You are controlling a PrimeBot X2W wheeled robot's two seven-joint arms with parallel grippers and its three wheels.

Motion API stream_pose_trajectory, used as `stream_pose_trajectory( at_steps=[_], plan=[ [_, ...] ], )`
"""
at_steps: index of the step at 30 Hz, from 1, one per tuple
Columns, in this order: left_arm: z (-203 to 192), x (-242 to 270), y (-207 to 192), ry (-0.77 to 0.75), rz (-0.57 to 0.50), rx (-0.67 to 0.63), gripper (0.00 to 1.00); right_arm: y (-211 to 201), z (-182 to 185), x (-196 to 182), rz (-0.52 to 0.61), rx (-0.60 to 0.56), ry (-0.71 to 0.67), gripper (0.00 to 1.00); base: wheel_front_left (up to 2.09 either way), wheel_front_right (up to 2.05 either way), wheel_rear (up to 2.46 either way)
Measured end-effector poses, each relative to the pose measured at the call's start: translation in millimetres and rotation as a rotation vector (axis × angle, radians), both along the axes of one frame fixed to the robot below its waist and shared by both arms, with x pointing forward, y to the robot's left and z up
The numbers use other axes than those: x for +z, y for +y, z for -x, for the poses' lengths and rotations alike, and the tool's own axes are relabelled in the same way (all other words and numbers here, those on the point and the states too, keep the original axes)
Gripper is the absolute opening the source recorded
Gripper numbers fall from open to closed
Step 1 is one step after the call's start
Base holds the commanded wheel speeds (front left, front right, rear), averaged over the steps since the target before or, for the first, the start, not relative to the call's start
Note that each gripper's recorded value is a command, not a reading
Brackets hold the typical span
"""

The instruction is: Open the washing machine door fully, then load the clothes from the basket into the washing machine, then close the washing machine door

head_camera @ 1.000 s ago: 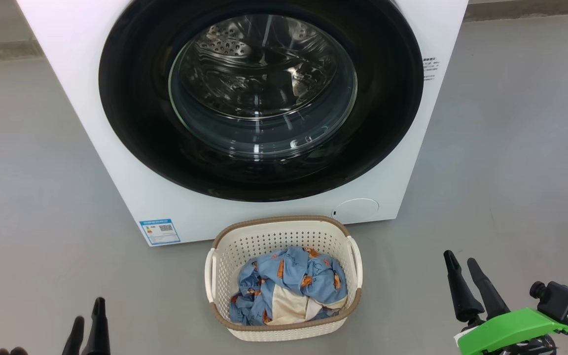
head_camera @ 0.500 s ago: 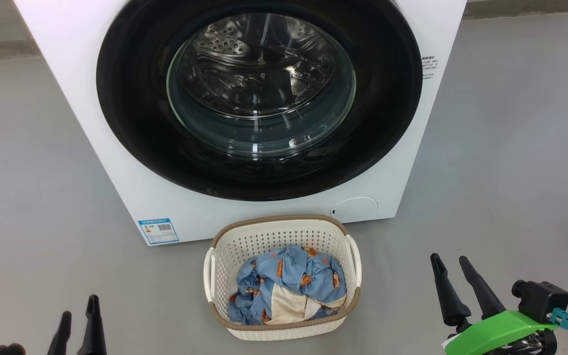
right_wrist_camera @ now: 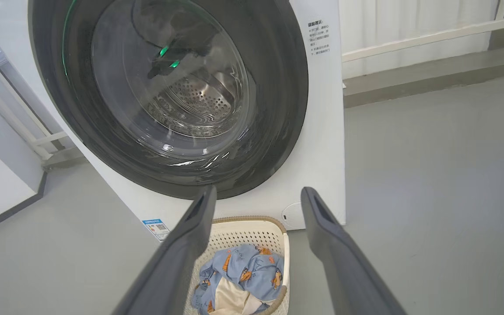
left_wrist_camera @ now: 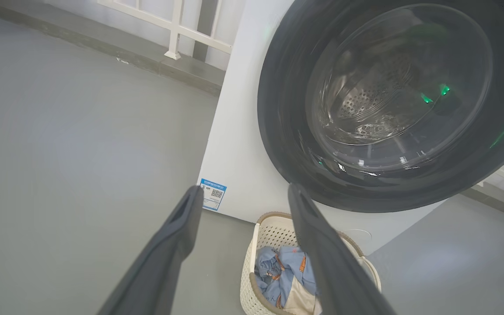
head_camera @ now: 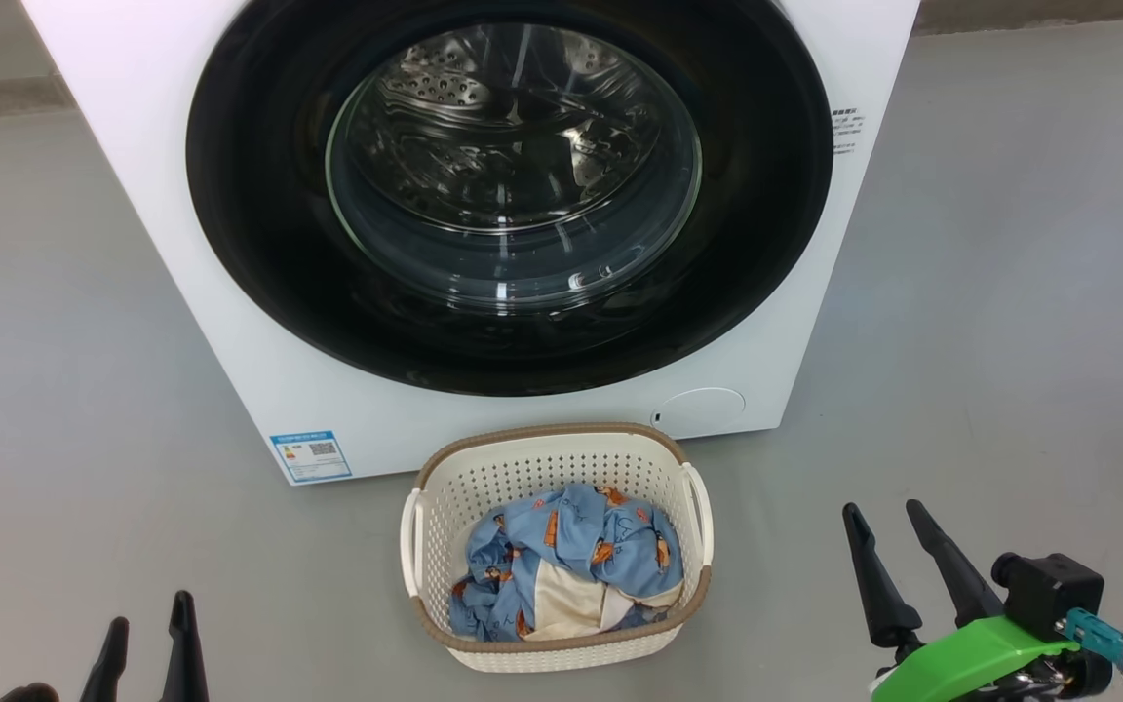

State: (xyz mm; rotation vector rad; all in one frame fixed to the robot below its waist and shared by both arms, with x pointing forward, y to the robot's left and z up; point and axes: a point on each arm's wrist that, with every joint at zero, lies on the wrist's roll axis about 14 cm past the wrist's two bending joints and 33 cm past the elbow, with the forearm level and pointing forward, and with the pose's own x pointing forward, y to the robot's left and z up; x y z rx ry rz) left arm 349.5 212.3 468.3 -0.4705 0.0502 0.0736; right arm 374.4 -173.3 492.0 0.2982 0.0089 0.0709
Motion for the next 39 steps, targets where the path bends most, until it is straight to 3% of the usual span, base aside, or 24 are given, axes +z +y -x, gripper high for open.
stream_pose_trajectory(
  at_steps=[25, 39],
  plan=[
    [2, 9, 3, -0.044, -0.290, -0.048, 1.00, 7, -2, 6, 0.251, 0.043, -0.067, 1.00, 0.00, 0.00, 0.00],
    [2, 9, 6, -0.042, -0.294, -0.040, 1.00, 5, -2, 6, 0.237, 0.031, -0.066, 1.00, 0.00, 0.00, 0.00]
  ],
)
